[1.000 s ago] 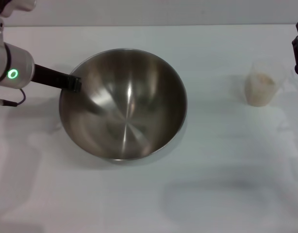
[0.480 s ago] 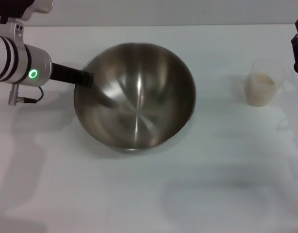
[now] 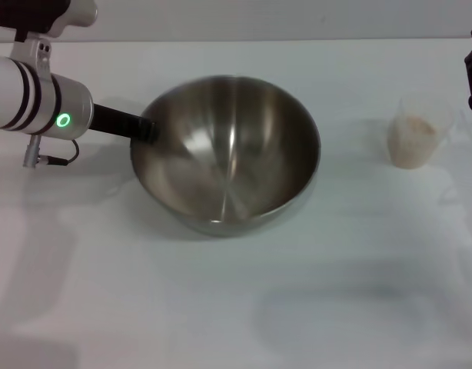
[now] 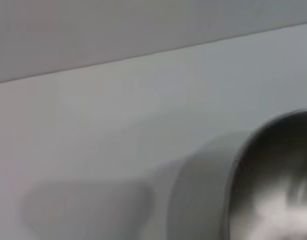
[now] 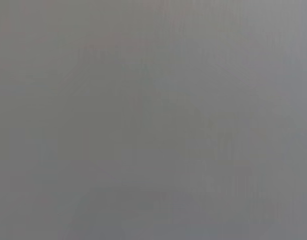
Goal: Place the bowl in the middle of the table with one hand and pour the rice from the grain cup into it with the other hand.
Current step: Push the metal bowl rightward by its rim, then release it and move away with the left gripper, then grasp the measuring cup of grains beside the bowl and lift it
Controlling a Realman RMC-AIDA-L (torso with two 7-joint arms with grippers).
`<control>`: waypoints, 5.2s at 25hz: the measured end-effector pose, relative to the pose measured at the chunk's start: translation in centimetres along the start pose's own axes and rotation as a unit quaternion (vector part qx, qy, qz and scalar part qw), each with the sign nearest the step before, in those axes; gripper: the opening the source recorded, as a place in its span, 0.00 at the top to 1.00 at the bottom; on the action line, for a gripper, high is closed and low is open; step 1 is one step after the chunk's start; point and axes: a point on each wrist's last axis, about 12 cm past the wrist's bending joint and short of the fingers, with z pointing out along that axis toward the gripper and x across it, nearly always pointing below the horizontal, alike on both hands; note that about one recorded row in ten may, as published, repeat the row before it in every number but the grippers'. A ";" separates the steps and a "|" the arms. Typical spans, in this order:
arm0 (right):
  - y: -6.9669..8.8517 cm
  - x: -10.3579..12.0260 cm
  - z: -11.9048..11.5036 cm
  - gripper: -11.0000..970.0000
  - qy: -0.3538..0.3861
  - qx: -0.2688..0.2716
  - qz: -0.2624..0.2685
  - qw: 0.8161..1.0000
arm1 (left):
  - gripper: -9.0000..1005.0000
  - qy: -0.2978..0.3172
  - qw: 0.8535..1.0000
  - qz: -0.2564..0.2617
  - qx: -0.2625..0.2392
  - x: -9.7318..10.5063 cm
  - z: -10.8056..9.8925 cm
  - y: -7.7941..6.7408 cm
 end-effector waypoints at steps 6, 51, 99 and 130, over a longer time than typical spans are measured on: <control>0.0 0.0 -0.1 0.52 0.000 0.000 0.000 1.000 | 0.87 -0.008 1.000 0.024 0.003 -0.4 -0.1 -0.9; -0.3 -0.4 -0.2 0.53 -0.015 0.005 -0.004 1.000 | 0.41 -0.442 0.841 0.162 -0.267 -0.1 -3.4 -0.6; 0.6 0.8 -1.2 0.53 0.048 0.031 0.038 0.998 | 0.41 -0.513 0.849 0.005 -0.129 6.9 0.3 4.1; 2.1 1.7 -6.1 0.53 0.145 0.099 0.144 0.974 | 0.41 -0.478 0.861 0.059 -0.162 7.5 1.1 4.0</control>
